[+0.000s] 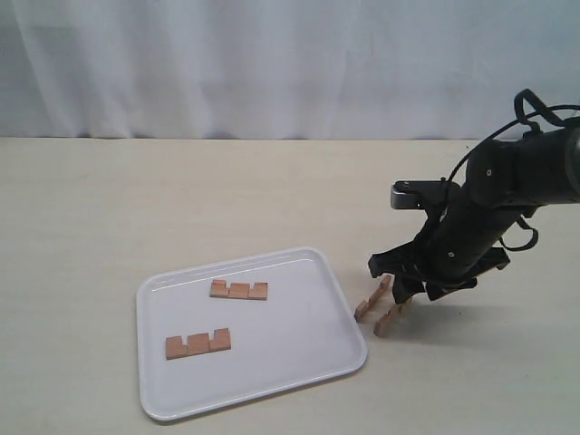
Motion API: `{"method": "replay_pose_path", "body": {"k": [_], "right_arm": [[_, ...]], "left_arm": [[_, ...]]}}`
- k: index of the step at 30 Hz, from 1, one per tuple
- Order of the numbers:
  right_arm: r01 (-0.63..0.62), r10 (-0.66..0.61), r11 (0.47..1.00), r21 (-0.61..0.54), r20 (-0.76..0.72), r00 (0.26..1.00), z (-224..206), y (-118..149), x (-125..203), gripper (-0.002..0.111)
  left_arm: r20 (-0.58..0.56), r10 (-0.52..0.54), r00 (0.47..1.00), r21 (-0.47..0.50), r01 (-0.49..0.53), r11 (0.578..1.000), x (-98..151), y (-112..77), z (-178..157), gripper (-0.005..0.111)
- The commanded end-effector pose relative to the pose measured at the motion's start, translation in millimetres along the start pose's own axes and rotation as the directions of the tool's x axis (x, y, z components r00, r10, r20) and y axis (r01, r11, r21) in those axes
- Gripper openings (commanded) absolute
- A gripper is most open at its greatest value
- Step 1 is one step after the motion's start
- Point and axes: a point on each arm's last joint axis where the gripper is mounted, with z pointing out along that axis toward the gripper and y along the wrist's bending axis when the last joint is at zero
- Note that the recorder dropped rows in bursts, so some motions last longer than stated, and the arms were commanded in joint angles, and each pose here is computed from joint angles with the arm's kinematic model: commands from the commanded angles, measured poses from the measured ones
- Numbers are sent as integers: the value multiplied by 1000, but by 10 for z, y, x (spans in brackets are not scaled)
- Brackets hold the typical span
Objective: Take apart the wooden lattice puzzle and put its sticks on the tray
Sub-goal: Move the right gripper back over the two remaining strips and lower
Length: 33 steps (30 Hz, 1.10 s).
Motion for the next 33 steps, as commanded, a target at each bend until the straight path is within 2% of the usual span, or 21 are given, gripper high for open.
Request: {"method": "replay_pose_path", "body": {"k": [1,11,33], "right_arm": [[-11,11,1000,-3,42,999,42,-2,-32,48],[-39,41,999,-25,80,996,53,14,-69,48],[-47,46,999,-22,-8,999,81,11,28,45]], "left_arm": [[9,1,1000,3,-1,1000,-1,-1,2,0],[9,1,1000,3,-1,1000,-1,-1,2,0],[9,1,1000,3,-1,1000,-1,-1,2,0]]}}
